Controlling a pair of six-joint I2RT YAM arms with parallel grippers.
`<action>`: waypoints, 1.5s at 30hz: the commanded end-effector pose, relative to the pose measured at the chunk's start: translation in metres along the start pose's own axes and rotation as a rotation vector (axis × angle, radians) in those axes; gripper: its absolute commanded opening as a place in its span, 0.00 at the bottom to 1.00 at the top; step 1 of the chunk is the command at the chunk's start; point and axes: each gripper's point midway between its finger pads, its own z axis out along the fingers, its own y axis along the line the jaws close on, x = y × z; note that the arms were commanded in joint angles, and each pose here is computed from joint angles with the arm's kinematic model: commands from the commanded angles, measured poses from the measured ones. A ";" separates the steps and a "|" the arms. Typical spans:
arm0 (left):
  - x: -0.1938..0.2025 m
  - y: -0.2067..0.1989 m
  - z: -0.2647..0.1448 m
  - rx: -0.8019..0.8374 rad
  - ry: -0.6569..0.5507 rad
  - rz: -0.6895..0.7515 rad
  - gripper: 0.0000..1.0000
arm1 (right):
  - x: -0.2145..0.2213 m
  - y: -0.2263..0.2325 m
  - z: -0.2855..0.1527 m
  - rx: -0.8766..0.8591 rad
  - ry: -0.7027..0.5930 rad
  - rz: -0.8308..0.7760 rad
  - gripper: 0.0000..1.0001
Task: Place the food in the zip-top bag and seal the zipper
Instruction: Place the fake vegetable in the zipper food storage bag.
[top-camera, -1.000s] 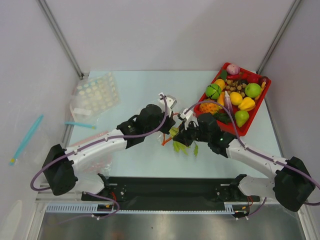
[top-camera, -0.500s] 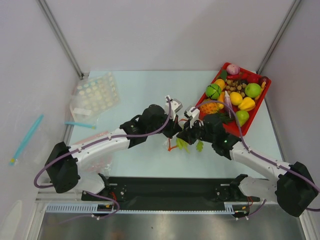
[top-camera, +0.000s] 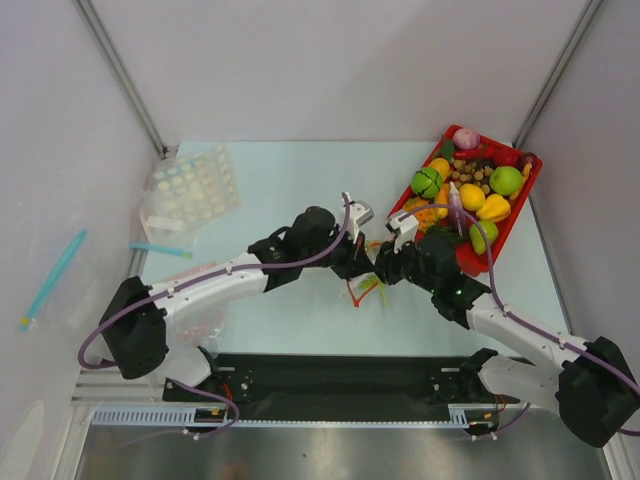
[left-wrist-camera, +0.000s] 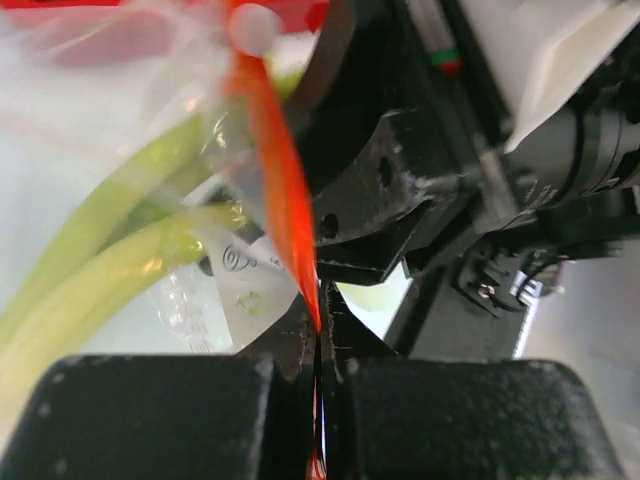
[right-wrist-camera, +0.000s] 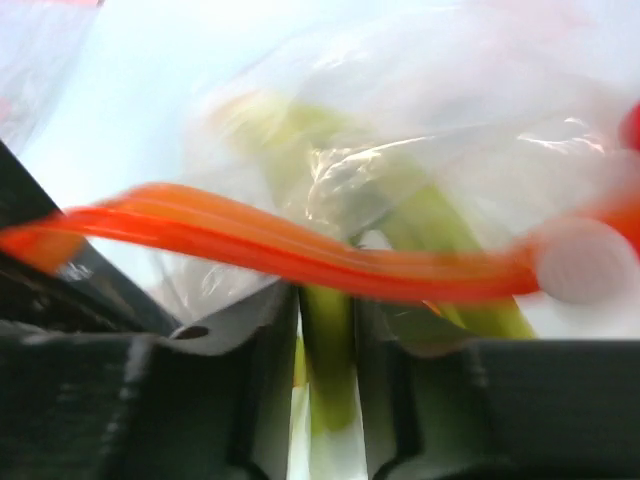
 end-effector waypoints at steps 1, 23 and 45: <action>-0.007 -0.032 0.002 0.128 0.031 -0.036 0.00 | -0.058 -0.008 -0.009 0.068 -0.231 -0.002 0.33; -0.037 0.045 -0.043 -0.086 -0.211 -0.257 0.00 | -0.088 0.011 -0.044 0.019 -0.362 0.035 0.90; -0.063 0.056 -0.102 -0.228 -0.463 -0.280 0.00 | -0.091 0.022 -0.043 -0.026 -0.352 0.289 0.70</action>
